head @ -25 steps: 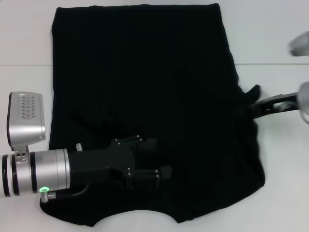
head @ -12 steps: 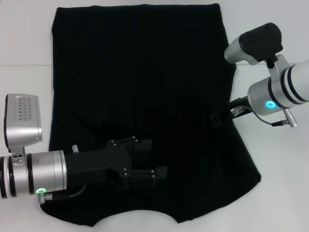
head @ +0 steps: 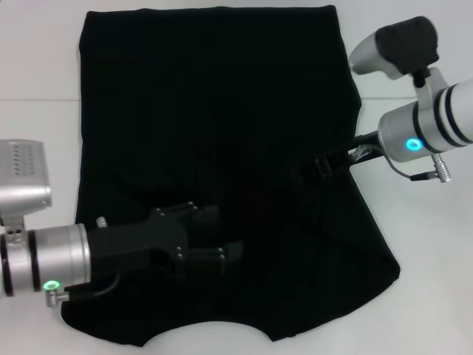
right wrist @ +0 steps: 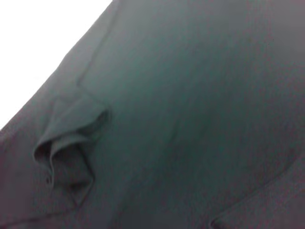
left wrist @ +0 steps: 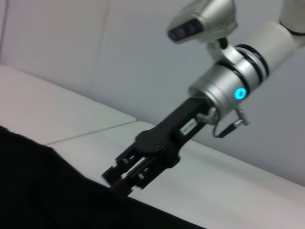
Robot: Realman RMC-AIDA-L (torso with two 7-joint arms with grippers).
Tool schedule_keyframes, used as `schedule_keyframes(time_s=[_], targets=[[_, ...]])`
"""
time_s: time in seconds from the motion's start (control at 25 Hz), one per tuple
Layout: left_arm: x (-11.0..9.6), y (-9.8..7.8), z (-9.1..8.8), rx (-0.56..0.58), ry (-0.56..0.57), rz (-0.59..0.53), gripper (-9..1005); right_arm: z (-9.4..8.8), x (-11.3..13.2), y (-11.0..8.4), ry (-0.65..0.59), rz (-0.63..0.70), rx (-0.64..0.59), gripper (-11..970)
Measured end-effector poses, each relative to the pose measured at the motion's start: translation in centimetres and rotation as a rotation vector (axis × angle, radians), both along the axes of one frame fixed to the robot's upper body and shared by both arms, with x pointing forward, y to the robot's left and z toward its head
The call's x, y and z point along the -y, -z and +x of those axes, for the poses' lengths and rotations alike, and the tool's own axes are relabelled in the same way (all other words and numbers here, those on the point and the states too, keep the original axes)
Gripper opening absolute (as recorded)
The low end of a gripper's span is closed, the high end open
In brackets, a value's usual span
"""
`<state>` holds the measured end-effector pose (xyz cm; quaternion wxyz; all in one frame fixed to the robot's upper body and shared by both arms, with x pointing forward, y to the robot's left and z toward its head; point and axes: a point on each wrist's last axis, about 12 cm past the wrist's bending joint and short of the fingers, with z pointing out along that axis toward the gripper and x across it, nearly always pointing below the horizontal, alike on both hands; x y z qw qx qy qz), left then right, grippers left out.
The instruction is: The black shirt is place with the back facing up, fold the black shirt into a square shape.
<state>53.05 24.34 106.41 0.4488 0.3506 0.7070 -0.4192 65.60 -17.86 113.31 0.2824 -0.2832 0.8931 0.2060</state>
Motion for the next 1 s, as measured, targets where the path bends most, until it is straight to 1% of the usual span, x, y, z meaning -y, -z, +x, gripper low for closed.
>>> schedule_keyframes(time_s=[0.08, 0.16, 0.28, 0.32, 0.4, 0.6, 0.72, 0.88, 1.0], targets=[[-0.6, -0.2, 0.0, -0.016, -0.025, -0.005, 888, 0.0, 0.3, 0.0, 0.007, 0.019, 0.001, 376], [-1.2, -0.4, 0.0, -0.028, -0.042, -0.007, 888, -0.1, 0.9, 0.0, 0.016, 0.056, 0.006, 618], [-2.1, -0.8, -0.1, -0.05, -0.064, -0.008, 888, -0.3, 1.4, 0.2, 0.023, 0.082, 0.008, 737], [-2.5, -0.9, -0.1, -0.061, -0.071, -0.004, 888, -0.7, 1.9, 0.4, 0.017, 0.119, 0.013, 777], [-3.2, -1.1, -0.3, -0.09, -0.075, 0.008, 887, -0.9, 2.1, 0.4, 0.008, 0.141, 0.017, 857], [-5.7, -1.3, -1.5, -0.186, -0.098, 0.08, 887, -2.5, 2.9, 0.9, -0.083, 0.286, 0.082, 946], [-7.5, -1.3, -2.4, -0.202, -0.137, 0.128, 887, -3.6, 3.1, 1.3, -0.131, 0.36, 0.144, 945], [-9.8, -1.4, -3.5, -0.202, -0.211, 0.176, 887, -4.0, 2.8, 1.7, -0.137, 0.402, 0.161, 943], [-10.9, -1.2, -4.4, -0.214, -0.246, 0.222, 887, -3.8, 2.7, 1.8, -0.13, 0.4, 0.163, 941]])
